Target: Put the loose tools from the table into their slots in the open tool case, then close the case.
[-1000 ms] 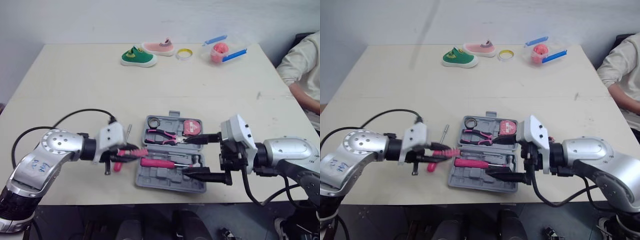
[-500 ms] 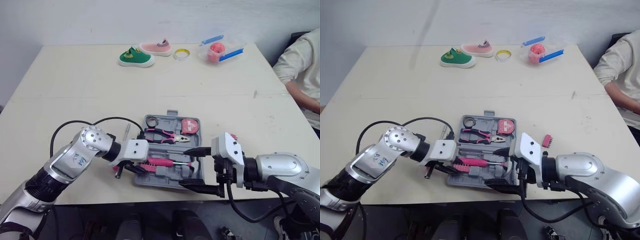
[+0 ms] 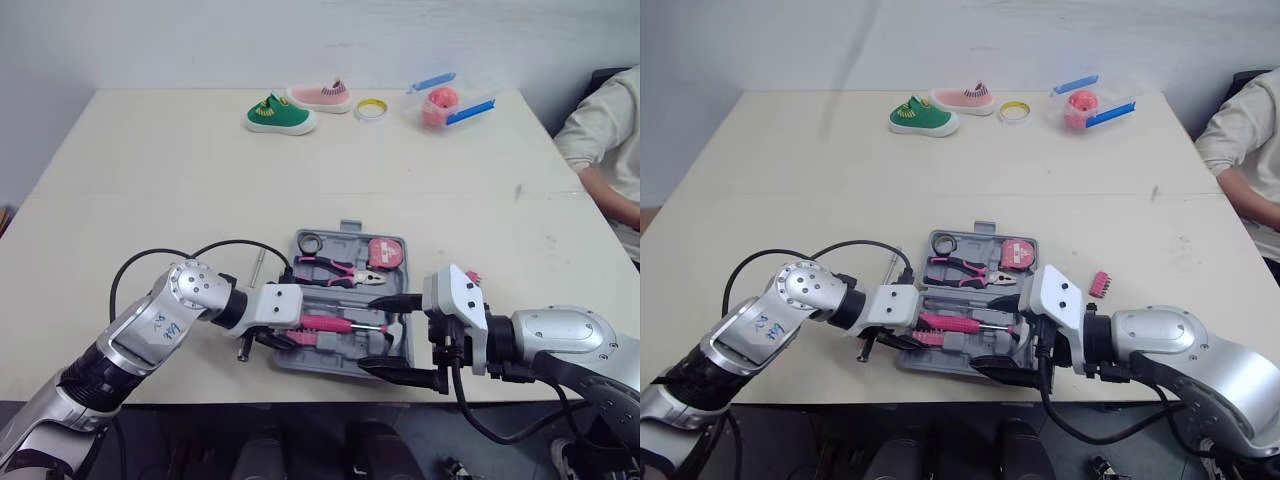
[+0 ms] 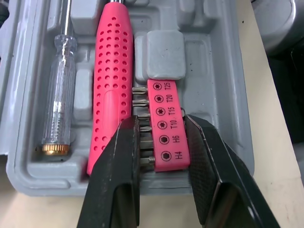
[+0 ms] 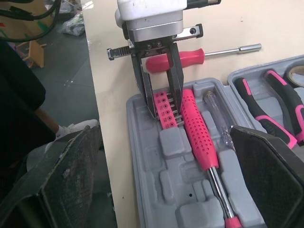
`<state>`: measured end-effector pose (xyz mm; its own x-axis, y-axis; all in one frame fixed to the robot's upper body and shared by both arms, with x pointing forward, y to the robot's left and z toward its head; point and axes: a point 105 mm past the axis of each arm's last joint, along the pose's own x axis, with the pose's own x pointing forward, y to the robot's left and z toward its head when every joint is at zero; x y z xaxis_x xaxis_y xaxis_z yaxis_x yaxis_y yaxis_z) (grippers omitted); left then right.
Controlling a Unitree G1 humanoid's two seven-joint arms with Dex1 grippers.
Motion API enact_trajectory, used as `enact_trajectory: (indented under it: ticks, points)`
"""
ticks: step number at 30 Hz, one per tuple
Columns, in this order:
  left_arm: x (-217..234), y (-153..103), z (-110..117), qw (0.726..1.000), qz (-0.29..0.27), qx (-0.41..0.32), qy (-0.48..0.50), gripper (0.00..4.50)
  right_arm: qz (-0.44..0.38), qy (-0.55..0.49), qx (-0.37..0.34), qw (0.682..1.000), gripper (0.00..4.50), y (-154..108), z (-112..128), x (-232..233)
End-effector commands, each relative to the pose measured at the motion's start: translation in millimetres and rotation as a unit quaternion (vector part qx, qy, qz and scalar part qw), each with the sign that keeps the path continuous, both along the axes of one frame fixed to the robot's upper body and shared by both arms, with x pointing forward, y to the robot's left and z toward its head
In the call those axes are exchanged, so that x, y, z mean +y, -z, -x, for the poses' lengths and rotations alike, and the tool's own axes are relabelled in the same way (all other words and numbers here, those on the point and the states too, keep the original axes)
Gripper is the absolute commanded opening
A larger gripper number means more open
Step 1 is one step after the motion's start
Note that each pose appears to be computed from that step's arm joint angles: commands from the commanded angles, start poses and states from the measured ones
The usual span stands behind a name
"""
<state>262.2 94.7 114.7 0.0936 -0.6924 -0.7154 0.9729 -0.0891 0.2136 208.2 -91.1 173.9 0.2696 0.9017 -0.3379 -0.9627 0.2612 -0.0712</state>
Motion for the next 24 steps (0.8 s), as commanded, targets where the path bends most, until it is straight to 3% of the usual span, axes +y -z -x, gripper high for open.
enact_trajectory:
  ticks: [1,6,13,16,21,22,24]
  points:
    - [1,2,2,1.0,-0.004,0.0,-0.005,1.18,-0.009,0.0,-0.024,1.0,4.5,-8,2,-1]
    - [10,-15,4,1.0,0.014,0.02,-0.012,3.36,-0.008,0.003,-0.023,1.0,4.5,-6,2,-3]
    - [17,-28,-4,0.997,0.071,0.005,0.014,3.36,-0.008,0.007,-0.027,1.0,4.5,-5,1,-5]
    - [13,-30,-2,0.991,0.128,0.008,0.036,2.58,-0.008,0.01,-0.029,0.999,4.5,-5,1,-6]
    - [17,-11,3,0.99,0.13,0.027,0.057,0.25,-0.008,0.013,-0.032,0.999,4.5,-5,0,-7]
    - [17,-6,3,0.991,0.119,0.025,0.057,0.04,-0.008,0.015,-0.032,0.999,4.5,-5,-1,-7]
    - [18,0,2,0.993,0.105,0.022,0.057,0.04,-0.008,0.017,-0.034,0.999,4.5,-6,-3,-7]
